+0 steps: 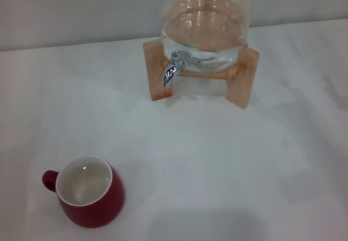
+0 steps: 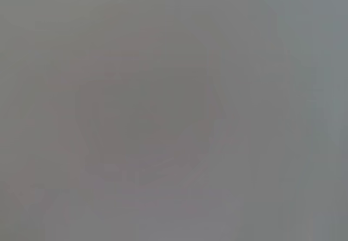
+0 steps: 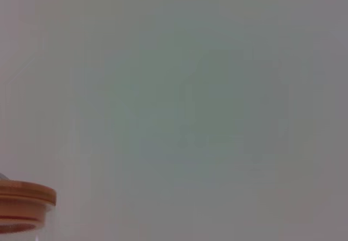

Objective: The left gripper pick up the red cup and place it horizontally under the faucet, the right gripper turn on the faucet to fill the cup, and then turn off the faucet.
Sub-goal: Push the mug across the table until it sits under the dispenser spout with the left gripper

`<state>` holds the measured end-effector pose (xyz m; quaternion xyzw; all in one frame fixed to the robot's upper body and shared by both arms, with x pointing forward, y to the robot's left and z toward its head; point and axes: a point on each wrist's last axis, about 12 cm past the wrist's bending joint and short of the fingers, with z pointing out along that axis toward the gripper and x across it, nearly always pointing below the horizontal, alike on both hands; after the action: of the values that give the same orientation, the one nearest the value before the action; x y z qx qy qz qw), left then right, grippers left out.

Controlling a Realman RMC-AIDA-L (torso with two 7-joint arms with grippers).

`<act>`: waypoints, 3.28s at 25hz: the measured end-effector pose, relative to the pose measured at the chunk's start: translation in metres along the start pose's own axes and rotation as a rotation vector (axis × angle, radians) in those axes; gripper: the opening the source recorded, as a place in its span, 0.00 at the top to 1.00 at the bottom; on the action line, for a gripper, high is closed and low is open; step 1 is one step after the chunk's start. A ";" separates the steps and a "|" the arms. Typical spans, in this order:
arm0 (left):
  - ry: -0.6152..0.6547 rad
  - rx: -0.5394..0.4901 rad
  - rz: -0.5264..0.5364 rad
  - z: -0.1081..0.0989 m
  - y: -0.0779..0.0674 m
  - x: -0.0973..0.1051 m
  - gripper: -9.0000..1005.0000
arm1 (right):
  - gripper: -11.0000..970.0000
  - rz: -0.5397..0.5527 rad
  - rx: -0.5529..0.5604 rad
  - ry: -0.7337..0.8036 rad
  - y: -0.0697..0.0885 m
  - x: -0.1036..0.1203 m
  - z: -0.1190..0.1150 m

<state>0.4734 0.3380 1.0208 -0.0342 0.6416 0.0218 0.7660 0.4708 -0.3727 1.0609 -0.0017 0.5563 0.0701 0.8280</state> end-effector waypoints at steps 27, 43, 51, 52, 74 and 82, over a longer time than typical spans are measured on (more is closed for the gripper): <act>0.120 0.172 -0.044 -0.039 -0.020 0.017 0.12 | 0.11 0.032 -0.059 0.045 0.008 0.005 -0.004; 0.151 0.241 0.022 -0.065 -0.033 0.022 0.12 | 0.11 0.030 -0.057 0.053 0.007 0.006 -0.002; 0.176 0.250 0.020 -0.077 -0.033 0.024 0.12 | 0.11 0.030 -0.051 0.065 0.006 0.008 -0.001; 0.180 0.251 0.019 -0.078 -0.033 0.025 0.12 | 0.11 0.030 -0.051 0.065 0.006 0.008 -0.001; 0.216 0.295 0.008 -0.099 -0.041 0.028 0.12 | 0.11 0.031 -0.052 0.074 0.007 0.009 -0.003; 0.229 0.308 0.006 -0.105 -0.043 0.029 0.12 | 0.11 0.033 -0.060 0.076 0.008 0.009 -0.002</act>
<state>0.3791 0.2867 0.9751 0.0831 0.7205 -0.0787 0.6840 0.4713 -0.3636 1.0523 -0.0202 0.5849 0.1002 0.8046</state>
